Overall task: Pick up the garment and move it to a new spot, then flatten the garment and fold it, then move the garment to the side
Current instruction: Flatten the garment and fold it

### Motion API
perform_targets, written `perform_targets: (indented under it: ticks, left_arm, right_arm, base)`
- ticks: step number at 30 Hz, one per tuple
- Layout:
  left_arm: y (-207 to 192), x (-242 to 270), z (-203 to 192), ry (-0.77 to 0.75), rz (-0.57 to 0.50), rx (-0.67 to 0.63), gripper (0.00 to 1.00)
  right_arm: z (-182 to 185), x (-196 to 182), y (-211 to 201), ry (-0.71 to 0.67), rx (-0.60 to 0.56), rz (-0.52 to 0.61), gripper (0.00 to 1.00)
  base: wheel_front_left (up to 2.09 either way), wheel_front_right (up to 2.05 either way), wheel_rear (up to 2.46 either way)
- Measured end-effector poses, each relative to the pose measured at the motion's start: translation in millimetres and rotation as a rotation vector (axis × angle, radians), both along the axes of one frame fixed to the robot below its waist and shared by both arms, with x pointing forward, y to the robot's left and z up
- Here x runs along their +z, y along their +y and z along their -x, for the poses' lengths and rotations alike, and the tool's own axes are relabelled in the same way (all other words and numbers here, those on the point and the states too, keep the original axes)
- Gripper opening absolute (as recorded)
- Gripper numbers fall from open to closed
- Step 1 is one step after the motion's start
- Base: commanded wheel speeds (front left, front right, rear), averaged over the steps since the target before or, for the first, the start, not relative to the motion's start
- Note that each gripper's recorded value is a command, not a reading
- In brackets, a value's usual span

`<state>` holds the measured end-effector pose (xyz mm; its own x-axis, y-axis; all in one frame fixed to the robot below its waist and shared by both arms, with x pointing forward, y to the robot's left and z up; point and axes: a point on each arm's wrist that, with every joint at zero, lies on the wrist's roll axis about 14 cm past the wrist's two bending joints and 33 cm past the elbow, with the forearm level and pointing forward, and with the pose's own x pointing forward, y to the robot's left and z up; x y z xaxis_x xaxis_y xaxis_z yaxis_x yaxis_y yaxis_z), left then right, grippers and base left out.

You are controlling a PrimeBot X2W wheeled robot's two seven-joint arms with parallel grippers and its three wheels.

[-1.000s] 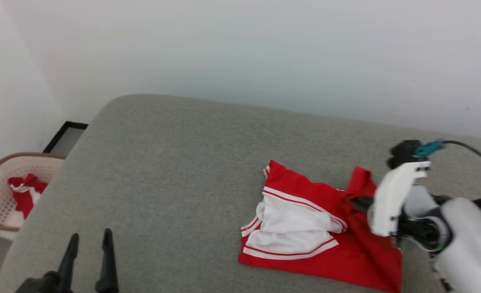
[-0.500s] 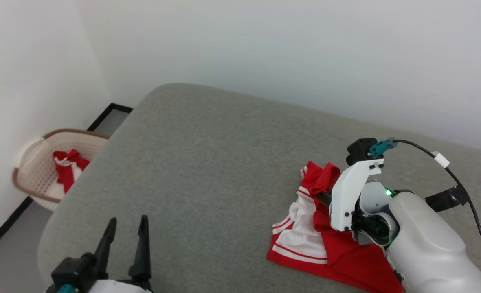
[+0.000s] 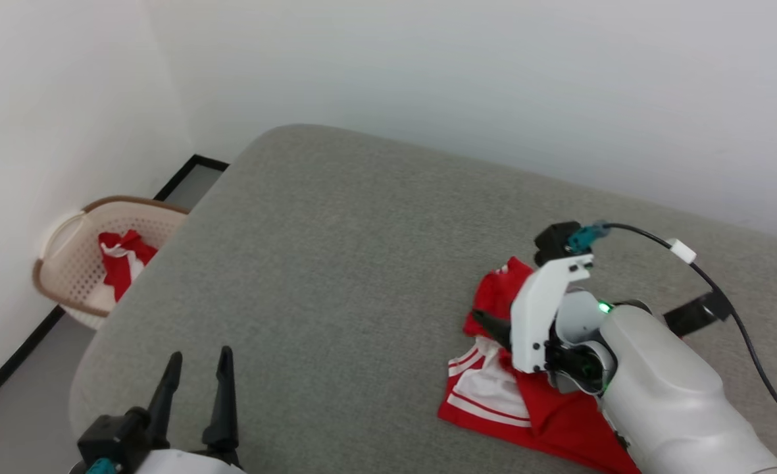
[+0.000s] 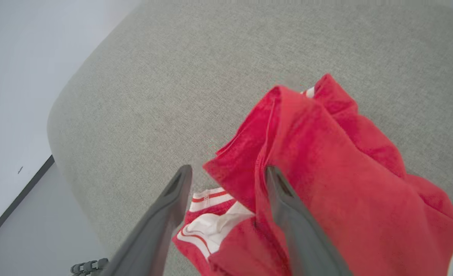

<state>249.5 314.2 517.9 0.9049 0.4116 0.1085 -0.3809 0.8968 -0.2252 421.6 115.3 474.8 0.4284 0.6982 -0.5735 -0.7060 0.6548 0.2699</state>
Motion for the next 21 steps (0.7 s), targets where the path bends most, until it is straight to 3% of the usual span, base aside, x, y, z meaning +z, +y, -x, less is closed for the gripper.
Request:
perform_targets:
  ticks: [10, 14, 21]
  left_arm:
    - [-13.8, 6.8, -17.2, -0.024, -0.013, -0.065, 1.00]
    - [-23.2, 12.0, -28.2, -0.038, -0.023, -0.105, 1.00]
    - [-36.4, 19.4, -48.2, -0.050, -0.056, -0.167, 1.00]
  right_arm:
    - [2.8, 59.7, -4.1, -0.080, 0.003, -0.182, 1.00]
    - [-7.7, 84.2, -29.5, -0.176, -0.042, -0.239, 1.00]
    - [-22.2, 95.8, -100.7, -0.323, -0.181, -0.263, 1.00]
  base:
    - [0.00, 0.00, 0.00]
    - [0.00, 0.00, 0.00]
    - [0.00, 0.00, 0.00]
